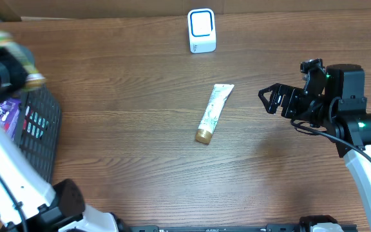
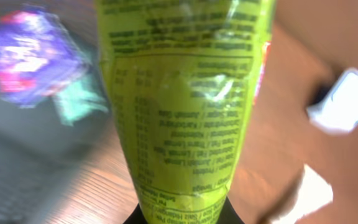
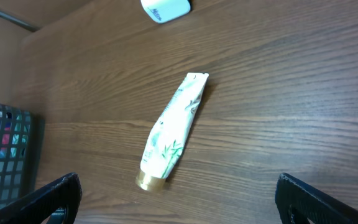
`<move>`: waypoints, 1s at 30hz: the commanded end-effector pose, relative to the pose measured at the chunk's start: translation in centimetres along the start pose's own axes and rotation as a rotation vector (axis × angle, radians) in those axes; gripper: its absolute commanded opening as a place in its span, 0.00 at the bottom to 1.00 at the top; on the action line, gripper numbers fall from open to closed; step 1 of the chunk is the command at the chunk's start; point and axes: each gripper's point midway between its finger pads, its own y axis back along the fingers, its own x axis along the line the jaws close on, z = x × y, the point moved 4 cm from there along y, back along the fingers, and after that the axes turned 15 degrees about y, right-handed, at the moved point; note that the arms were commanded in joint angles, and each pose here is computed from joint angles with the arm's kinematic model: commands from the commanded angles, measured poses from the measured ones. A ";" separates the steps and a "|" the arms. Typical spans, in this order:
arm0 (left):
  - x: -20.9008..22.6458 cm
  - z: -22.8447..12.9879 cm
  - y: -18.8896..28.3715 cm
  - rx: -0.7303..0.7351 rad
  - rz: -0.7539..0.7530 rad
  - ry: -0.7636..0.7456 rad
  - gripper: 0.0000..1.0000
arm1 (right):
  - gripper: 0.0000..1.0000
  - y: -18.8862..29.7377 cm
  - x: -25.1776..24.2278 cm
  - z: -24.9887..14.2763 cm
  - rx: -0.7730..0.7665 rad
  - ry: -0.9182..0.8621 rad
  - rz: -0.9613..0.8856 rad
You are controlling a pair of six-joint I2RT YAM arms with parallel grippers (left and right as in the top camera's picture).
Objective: Scan the item barcode
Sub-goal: 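Place the green snack bag on the table beside the white tube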
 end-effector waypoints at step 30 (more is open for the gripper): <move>-9.5 -33.0 -21.9 0.534 -0.112 -0.696 0.49 | 1.00 0.6 0.5 1.2 -0.050 0.028 0.009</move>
